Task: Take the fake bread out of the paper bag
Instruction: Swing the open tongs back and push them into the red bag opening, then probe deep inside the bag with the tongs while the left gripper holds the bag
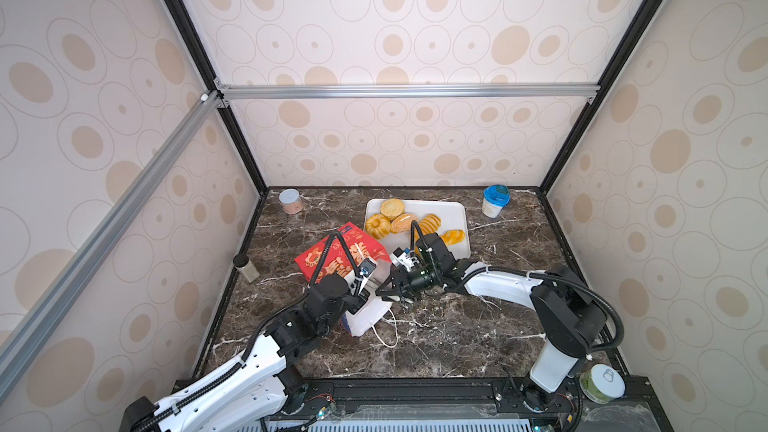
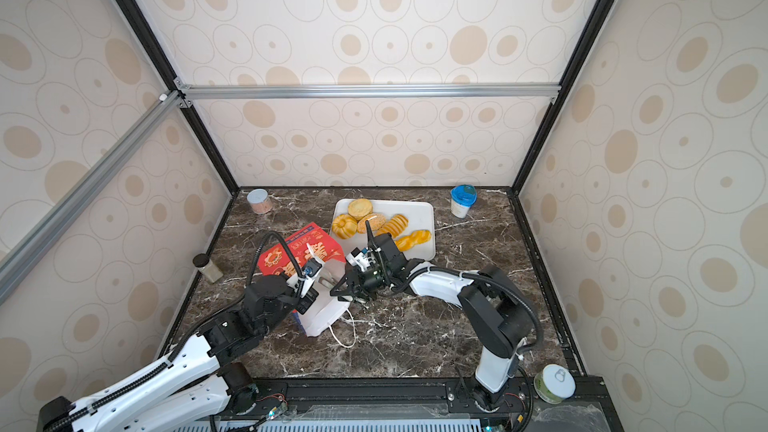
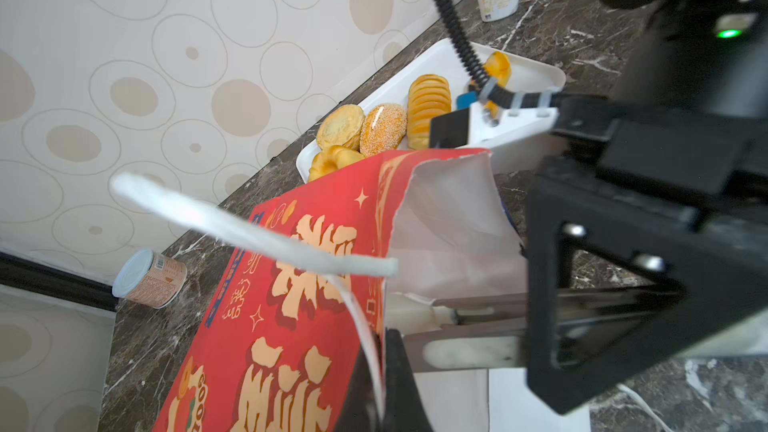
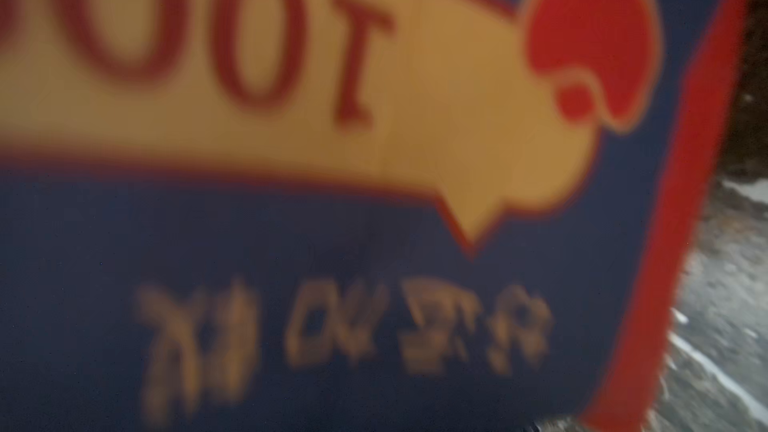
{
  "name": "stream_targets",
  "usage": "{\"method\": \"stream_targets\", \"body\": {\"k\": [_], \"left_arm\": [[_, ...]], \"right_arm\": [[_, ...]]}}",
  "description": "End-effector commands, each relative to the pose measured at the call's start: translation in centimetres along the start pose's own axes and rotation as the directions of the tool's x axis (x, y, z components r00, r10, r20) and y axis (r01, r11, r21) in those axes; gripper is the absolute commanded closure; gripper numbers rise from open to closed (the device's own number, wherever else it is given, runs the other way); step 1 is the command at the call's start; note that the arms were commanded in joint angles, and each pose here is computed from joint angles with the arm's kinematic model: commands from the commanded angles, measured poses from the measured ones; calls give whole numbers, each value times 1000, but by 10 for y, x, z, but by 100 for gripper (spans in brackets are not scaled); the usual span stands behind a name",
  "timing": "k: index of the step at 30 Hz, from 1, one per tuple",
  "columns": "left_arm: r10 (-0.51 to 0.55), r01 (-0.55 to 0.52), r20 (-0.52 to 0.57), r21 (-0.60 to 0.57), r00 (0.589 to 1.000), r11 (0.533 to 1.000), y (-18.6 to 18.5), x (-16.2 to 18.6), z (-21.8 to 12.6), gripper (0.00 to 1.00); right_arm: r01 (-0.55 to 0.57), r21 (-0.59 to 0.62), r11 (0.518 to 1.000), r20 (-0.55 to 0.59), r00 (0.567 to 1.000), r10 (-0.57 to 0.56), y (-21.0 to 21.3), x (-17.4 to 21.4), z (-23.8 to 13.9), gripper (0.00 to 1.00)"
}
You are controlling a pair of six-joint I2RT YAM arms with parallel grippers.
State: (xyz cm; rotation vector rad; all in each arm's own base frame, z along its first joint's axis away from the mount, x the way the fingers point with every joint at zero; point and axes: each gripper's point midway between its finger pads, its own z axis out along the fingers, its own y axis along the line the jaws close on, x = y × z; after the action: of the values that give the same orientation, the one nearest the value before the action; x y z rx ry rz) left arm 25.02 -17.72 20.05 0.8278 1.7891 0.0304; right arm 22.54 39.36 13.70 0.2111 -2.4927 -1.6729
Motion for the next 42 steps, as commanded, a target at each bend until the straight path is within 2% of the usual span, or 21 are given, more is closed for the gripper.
{"method": "stream_targets", "body": {"k": [1, 12, 20, 25, 30, 38, 42], "left_arm": [[45, -42, 35, -90, 998, 995, 10, -16, -1, 100], [134, -133, 1, -66, 991, 989, -10, -12, 16, 100], [169, -169, -6, -66, 986, 983, -12, -5, 18, 100], [227, -231, -41, -115, 973, 966, -5, 2, 18, 100], [278, -285, -68, -159, 958, 945, 3, 1, 18, 100], [270, -279, -77, -148, 960, 949, 4, 5, 12, 100], [254, -261, -65, -147, 965, 954, 6, 5, 4, 100]], "right_arm": [[61, -98, 993, 25, 998, -59, 26, -19, 7, 59], [-22, -41, 999, -64, 998, 20, -13, -31, 37, 57], [18, 60, 998, -137, 991, -10, -20, -39, 48, 55], [1, 60, 998, -169, 986, 9, -25, -45, 60, 55], [-2, 33, 999, -168, 986, 8, -21, -48, 63, 64], [0, -12, 1000, -127, 992, -2, -16, -43, 47, 91], [-12, -31, 999, -87, 996, 9, -18, -34, 29, 96]]}}
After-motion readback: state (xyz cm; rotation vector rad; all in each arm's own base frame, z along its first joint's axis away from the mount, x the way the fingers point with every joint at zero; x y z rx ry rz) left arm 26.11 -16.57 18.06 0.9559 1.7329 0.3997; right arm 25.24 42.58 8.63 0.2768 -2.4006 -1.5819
